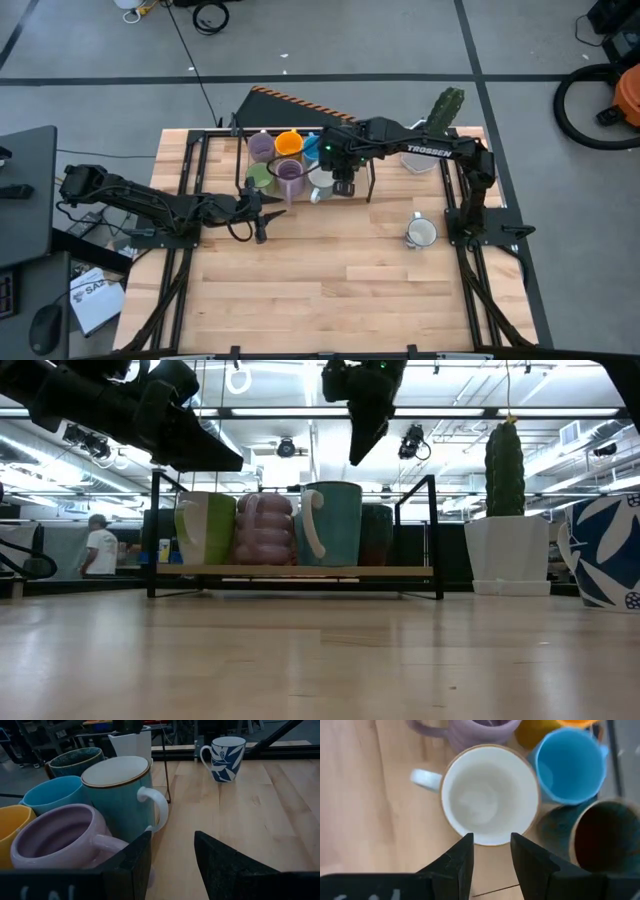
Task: Place coffee mugs
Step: Put the light blue mug on the shelf
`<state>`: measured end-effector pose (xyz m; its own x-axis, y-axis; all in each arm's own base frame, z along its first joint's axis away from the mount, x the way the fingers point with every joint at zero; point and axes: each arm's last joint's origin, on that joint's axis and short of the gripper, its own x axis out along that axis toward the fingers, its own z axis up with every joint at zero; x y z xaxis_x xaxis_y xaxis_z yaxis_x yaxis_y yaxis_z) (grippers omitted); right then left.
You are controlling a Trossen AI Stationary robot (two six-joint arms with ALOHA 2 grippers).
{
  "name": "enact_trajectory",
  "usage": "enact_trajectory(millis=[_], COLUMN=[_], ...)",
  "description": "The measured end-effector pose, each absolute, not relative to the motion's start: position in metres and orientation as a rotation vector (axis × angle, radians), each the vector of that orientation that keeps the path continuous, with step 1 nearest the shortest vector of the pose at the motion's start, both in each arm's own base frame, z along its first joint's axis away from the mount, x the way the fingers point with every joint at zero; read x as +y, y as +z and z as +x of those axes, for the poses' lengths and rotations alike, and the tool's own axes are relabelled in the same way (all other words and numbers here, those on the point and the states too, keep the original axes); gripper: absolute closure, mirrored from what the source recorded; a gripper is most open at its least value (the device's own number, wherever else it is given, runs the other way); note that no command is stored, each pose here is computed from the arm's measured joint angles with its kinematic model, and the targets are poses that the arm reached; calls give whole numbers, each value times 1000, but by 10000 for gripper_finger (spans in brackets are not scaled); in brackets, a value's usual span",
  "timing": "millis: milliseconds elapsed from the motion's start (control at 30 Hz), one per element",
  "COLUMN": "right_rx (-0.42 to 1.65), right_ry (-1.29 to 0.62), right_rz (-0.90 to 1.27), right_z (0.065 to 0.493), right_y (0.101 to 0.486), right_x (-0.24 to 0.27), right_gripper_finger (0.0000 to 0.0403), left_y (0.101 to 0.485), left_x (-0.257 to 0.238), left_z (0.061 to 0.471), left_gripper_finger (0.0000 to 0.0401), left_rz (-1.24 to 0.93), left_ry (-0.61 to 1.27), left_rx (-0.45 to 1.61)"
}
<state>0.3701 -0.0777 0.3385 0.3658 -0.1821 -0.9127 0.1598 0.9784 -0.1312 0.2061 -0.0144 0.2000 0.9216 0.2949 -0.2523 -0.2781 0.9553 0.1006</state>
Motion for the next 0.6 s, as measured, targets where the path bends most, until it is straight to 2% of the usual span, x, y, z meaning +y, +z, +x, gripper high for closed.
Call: enact_trajectory(millis=[167,333,600], right_rx=[1252,1301,1305], right_ry=[-219,-233,-319], right_rz=[30,38,-21], right_z=[366,369,370], right_y=[332,308,279], right_x=[-64,-55,-74], right_gripper_finger=[268,268,268], left_y=[200,200,200], left_x=[-14,-14,-14], left_z=[206,206,206], left_gripper_finger=[246,246,246], left_rz=[63,63,62], left_ry=[294,294,294], left_rx=[273,271,269])
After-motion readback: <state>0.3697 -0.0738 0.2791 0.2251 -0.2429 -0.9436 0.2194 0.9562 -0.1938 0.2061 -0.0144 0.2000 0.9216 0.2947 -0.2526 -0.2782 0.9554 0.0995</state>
